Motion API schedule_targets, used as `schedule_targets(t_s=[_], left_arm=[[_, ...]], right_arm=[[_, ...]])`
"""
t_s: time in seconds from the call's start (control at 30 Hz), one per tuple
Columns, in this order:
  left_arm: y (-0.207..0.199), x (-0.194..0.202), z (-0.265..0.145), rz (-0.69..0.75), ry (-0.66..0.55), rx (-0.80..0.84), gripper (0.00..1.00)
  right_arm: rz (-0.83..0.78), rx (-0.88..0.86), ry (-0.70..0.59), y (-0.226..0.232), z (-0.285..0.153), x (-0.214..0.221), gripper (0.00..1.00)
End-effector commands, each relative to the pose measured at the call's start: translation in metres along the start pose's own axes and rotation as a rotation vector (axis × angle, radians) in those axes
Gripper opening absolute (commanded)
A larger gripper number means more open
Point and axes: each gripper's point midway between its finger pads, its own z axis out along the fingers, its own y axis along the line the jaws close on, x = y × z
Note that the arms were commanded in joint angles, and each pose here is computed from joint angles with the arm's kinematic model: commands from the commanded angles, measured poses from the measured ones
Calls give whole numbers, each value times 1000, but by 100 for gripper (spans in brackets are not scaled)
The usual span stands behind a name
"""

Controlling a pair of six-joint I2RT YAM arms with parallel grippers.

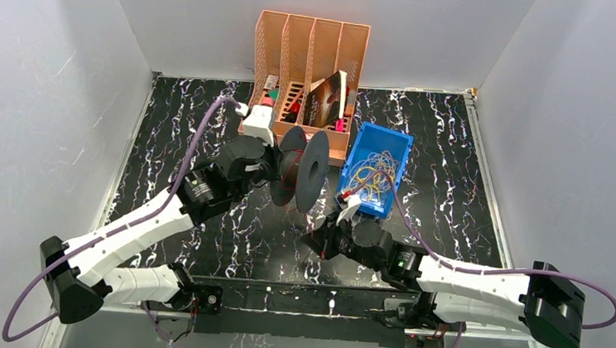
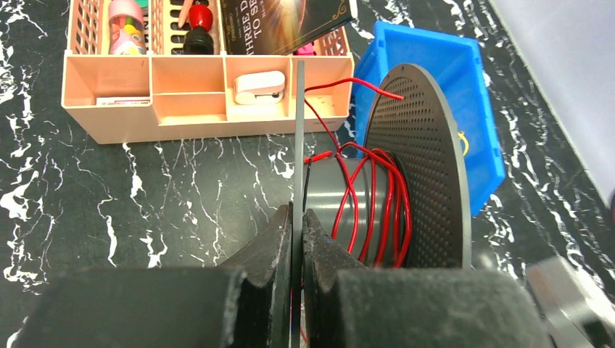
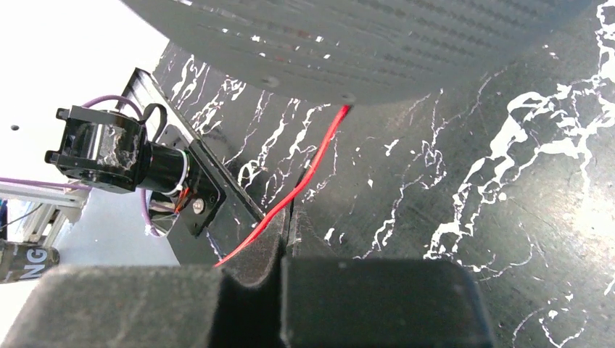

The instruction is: Wrap the cables

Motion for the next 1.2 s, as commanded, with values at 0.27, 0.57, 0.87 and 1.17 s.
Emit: schedule_targets(t_s=[0.27,0.57,0.87,1.17], left_arm=[[5,19,30,82,41,-79,0],[19,60,34,82,129,-119,0],[12,92,29,-32,194,-97,0],[0,106,19,44,177,-111,0]], right_arm=[[-109,14,-52,51,22,-39,0],[-93,104,-105,57,31,-64,0],[-57,215,-212,51,42,-92,0],[52,355,-305,37,39,-112,0]])
